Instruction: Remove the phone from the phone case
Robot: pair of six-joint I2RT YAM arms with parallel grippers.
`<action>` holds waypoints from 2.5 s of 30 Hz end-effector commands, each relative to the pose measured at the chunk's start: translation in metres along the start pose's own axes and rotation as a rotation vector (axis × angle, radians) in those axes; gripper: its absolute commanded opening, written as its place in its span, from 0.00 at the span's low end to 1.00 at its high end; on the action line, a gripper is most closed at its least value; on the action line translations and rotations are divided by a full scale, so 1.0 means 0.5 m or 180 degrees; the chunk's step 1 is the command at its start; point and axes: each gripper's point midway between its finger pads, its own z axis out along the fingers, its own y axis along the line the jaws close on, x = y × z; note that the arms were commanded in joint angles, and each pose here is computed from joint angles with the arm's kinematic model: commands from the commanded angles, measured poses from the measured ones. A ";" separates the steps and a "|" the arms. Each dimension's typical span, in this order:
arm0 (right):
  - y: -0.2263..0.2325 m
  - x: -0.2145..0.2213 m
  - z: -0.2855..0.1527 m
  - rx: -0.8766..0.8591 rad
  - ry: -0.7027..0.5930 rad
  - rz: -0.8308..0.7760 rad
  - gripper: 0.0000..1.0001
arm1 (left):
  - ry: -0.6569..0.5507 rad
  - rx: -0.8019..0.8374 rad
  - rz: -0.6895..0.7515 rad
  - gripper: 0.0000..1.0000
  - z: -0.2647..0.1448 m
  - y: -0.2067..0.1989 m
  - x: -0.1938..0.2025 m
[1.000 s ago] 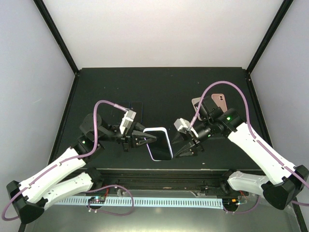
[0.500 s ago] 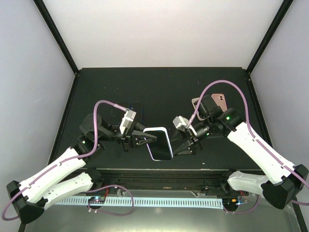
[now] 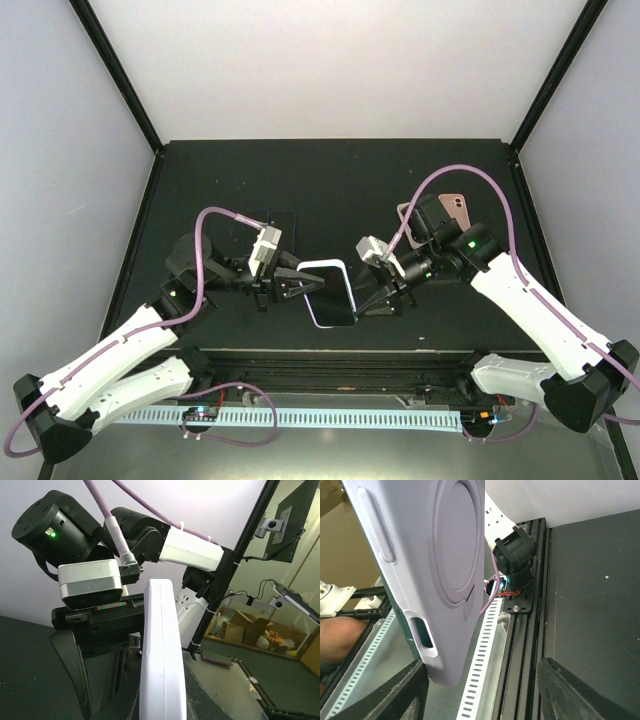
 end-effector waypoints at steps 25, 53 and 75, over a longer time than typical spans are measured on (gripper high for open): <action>-0.090 -0.095 -0.015 0.0677 -0.0423 -0.0168 0.65 | -0.0411 -0.0191 -0.0142 0.02 0.003 0.035 -0.035; -0.332 0.119 -0.068 0.1821 -0.0946 0.2204 0.01 | -0.0024 -0.3601 0.0188 0.82 -0.115 0.431 0.046; -0.485 0.304 -0.078 0.2239 -0.0823 0.3760 0.01 | 0.1864 -0.3305 0.0895 0.70 0.097 0.492 0.380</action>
